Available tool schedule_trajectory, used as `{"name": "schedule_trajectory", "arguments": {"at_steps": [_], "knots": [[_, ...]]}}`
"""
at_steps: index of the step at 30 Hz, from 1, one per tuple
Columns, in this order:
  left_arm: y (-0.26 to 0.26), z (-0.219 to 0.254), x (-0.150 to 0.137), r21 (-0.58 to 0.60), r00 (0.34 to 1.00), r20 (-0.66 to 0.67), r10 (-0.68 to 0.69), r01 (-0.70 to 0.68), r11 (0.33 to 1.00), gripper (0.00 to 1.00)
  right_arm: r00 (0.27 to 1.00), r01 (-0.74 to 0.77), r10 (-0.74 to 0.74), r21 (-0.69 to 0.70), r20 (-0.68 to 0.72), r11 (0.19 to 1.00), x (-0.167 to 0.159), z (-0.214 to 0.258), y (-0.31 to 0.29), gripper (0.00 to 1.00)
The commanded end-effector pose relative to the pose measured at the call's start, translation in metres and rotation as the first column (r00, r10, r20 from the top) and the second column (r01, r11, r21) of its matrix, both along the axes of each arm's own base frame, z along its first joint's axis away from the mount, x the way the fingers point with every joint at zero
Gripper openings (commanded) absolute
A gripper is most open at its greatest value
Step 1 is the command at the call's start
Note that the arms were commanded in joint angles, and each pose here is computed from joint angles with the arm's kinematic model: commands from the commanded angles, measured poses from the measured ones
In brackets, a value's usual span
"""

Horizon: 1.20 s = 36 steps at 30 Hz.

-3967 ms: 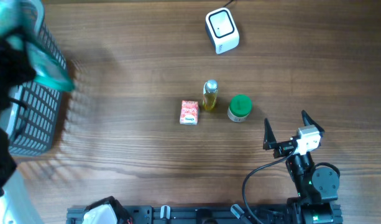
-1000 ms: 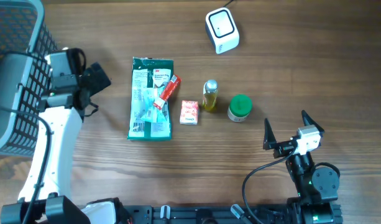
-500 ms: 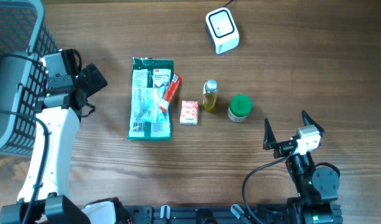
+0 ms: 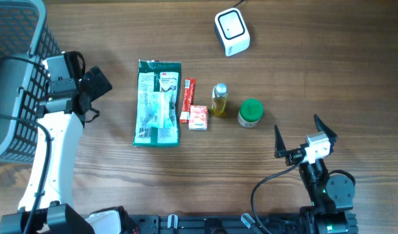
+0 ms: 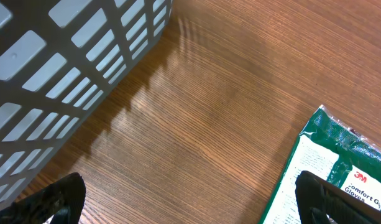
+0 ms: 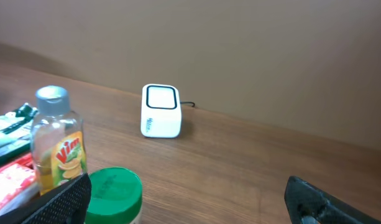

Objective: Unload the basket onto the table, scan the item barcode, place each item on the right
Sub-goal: 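Lay the glove packet on the table and withdraw the left gripper, then reach the right gripper toward the green-lidded jar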

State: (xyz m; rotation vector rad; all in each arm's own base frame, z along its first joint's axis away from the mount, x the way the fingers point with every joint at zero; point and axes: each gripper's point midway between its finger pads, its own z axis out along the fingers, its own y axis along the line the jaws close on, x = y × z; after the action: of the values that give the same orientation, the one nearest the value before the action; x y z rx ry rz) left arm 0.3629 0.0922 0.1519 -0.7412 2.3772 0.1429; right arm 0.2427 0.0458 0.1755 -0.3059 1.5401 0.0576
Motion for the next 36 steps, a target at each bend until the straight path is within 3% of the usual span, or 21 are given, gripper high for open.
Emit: {"name": "schedule_trajectory", "arguments": {"at_steps": [1,6,13,21,25,28,30,34,35,36], "knots": [[0.001,0.007,0.003,0.008,1.0,0.014,-0.011,0.011,1.0,1.0,0.997,-0.079,0.08,-0.013,0.018,0.997,-0.004,0.003,0.013,1.0],[0.001,0.007,0.003,0.008,1.0,0.014,-0.011,0.011,1.0,1.0,0.996,-0.082,0.084,0.124,-0.008,0.989,-0.006,0.012,0.013,1.0],[0.001,0.007,0.003,0.008,1.0,0.014,-0.011,0.011,1.0,1.0,0.996,-0.085,0.086,0.164,0.002,0.983,-0.015,0.068,0.012,1.0],[0.001,0.007,0.003,0.008,1.0,0.014,-0.011,0.011,1.0,1.0,0.956,-0.084,0.125,0.163,-0.264,0.983,0.003,0.11,0.021,1.0],[0.001,0.007,0.003,0.008,1.0,0.014,-0.011,0.011,1.0,1.0,0.835,-0.038,0.119,0.159,-0.537,0.986,0.022,0.1,0.023,1.0],[0.001,0.007,0.003,0.008,1.0,0.014,-0.011,0.011,1.0,1.0,0.75,-0.03,0.145,0.186,-0.646,0.982,0.034,0.093,0.029,1.0],[0.001,0.007,0.003,0.008,1.0,0.014,-0.011,0.011,1.0,1.0,0.687,-0.014,0.211,0.277,-0.695,0.961,0.041,0.087,0.041,1.0],[0.001,0.007,0.003,0.008,1.0,0.014,-0.011,0.011,1.0,1.0,0.527,0.0,0.301,0.355,-0.795,0.935,0.043,0.051,0.057,0.99],[0.001,0.007,0.003,0.008,1.0,0.014,-0.011,0.011,1.0,1.0,0.502,0.034,0.272,0.333,-0.821,0.942,0.047,0.039,0.053,0.87],[0.001,0.007,0.003,0.008,1.0,0.014,-0.011,0.011,1.0,1.0,0.471,0.095,0.23,0.308,-0.852,0.946,0.051,0.026,0.047,0.84]]}}
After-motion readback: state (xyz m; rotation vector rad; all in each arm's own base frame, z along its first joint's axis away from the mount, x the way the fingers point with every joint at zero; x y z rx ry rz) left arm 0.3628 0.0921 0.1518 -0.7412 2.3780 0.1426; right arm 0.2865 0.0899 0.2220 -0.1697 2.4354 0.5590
